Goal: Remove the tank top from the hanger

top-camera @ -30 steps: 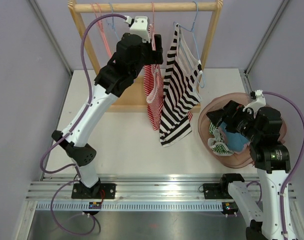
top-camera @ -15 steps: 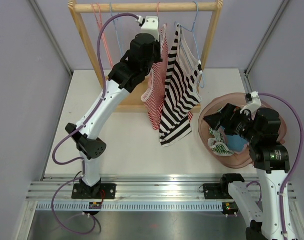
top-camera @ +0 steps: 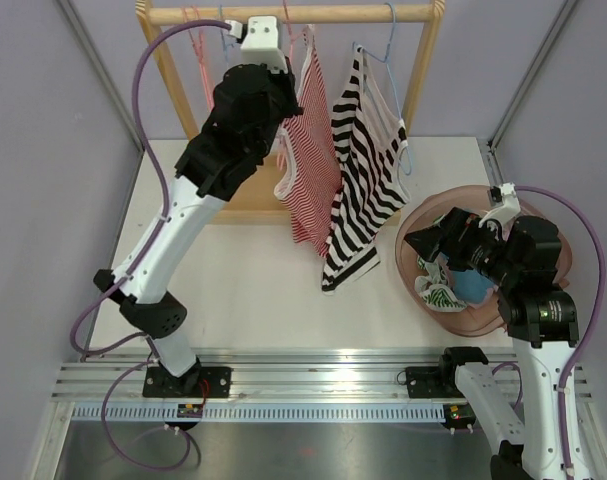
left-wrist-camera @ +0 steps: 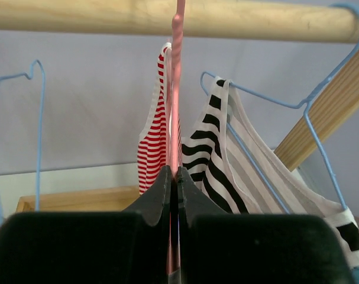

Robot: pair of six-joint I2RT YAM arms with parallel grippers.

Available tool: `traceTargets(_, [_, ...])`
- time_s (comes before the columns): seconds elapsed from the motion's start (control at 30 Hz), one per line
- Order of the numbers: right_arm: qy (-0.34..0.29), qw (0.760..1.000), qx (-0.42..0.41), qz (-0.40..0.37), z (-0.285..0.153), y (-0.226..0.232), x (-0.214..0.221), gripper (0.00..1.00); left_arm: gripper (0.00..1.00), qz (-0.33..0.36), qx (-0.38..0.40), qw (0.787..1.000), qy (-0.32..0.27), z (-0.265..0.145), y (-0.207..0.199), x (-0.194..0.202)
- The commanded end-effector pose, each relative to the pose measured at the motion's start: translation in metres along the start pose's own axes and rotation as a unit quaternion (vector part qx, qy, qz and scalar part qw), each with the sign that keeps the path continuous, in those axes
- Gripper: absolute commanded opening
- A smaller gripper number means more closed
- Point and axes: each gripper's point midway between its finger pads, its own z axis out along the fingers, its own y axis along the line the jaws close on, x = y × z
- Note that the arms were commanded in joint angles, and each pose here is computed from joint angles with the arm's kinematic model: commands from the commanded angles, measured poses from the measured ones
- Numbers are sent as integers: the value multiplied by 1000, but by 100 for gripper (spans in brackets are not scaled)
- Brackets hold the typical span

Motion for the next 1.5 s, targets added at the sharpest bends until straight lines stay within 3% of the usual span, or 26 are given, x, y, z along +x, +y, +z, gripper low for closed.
traceTargets(0.0, [-17, 998, -44, -29, -7, 20, -10, 100, 0, -56, 15, 994, -93, -42, 9, -74])
traceTargets(0.13, [-31, 993, -104, -38, -14, 46, -19, 100, 0, -59, 43, 996, -59, -68, 13, -53])
traceTargets(0.17, [-34, 992, -118, -39, -16, 52, -20, 100, 0, -71, 67, 993, -67, -88, 14, -63])
traceTargets(0.27, [-23, 979, -198, -42, -23, 81, -20, 99, 0, -69, 90, 993, -37, -109, 16, -45])
traceTargets(0.3, [-4, 971, -236, -43, -28, 92, -15, 100, 0, -76, 101, 991, -50, -131, 23, -56])
traceTargets(0.33, [-5, 963, -265, -37, -30, 102, -18, 99, 0, -70, 108, 991, -31, -136, 25, -37])
traceTargets(0.43, [-1, 945, -326, -30, -35, 119, -22, 99, 0, -83, 150, 984, -52, -184, 36, -45])
traceTargets(0.47, [1, 942, -336, -29, -36, 121, -22, 99, 0, -76, 156, 984, -29, -184, 36, -18])
traceTargets(0.5, [-5, 939, -342, -30, -35, 124, -27, 100, 0, -93, 178, 977, -66, -212, 44, -35])
traceTargets(0.6, [4, 939, -344, -19, -24, 124, -28, 100, 0, -103, 247, 962, -53, -245, 37, -9])
traceTargets(0.7, [10, 939, -344, -22, -9, 132, -20, 100, 0, -108, 291, 951, -1, -262, 29, 30])
traceTargets(0.83, [44, 941, -335, -35, 29, 152, 4, 99, 0, -151, 348, 925, 14, -300, 27, 53])
traceTargets(1.0, [11, 951, -298, -75, 75, 168, 18, 96, 0, -199, 366, 909, 22, -320, 30, 67])
traceTargets(1.17, [-9, 968, -232, -97, 115, 171, 24, 87, 0, -203, 333, 919, 61, -318, 39, 89])
traceTargets(1.27, [-19, 974, -203, -98, 131, 168, 23, 77, 0, -199, 326, 921, 75, -315, 40, 99])
traceTargets(1.47, [-10, 972, -208, -109, 141, 178, 30, 73, 0, -187, 299, 931, 92, -306, 46, 111])
